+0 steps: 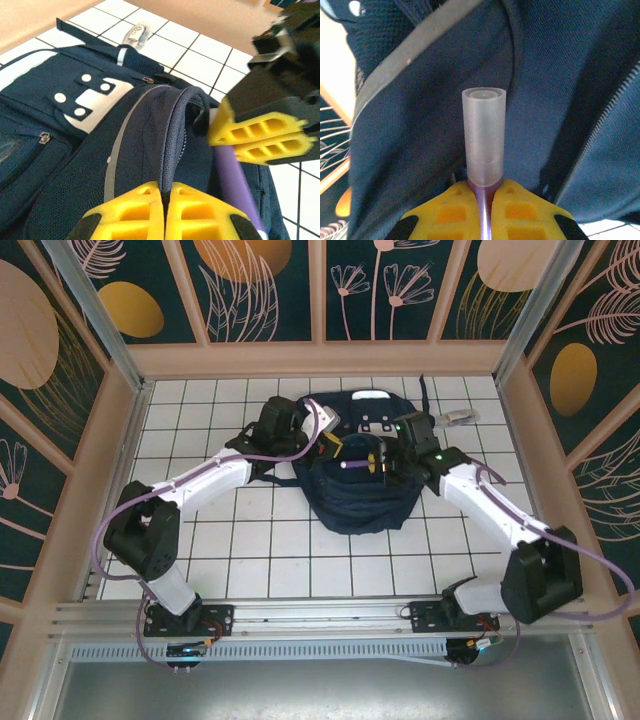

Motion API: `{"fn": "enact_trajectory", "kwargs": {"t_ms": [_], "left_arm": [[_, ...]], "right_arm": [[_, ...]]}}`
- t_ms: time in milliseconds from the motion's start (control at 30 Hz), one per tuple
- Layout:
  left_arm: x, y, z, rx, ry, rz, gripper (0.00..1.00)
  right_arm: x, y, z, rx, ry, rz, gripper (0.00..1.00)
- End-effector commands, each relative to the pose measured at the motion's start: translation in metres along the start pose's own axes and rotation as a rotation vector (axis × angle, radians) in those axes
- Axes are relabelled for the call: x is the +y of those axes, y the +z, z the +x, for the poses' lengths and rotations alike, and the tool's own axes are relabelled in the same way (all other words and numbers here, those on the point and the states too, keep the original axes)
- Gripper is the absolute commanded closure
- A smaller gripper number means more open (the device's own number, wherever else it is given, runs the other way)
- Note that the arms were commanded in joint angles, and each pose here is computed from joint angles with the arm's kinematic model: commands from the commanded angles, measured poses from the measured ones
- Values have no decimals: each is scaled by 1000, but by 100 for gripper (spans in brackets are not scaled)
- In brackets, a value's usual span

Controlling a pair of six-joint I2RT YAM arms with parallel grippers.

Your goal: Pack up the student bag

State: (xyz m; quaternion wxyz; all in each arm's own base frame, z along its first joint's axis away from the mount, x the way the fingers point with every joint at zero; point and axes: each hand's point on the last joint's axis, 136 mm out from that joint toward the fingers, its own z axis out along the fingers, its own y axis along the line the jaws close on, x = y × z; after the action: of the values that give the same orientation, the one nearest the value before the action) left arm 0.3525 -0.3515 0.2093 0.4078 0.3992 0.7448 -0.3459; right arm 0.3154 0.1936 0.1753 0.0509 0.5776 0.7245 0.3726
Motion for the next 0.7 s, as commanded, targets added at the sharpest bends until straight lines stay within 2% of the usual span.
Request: {"fn": "enact_trajectory", "kwargs": {"t_ms": [0, 267, 467, 667], "left_arm": [[-21, -14, -51, -142, 39, 50, 100], [-35, -13, -61, -169, 27, 115, 100], [-53, -14, -57, -168, 26, 156, 100], [-67, -17, -53, -172, 15, 188, 100]], "right_arm": [[-13, -28, 3, -27, 1, -22, 100], [-12, -10, 20, 26, -10, -52, 100], [-7, 20, -13, -92, 9, -67, 100], [19, 48, -43, -154, -7, -102, 100]]}}
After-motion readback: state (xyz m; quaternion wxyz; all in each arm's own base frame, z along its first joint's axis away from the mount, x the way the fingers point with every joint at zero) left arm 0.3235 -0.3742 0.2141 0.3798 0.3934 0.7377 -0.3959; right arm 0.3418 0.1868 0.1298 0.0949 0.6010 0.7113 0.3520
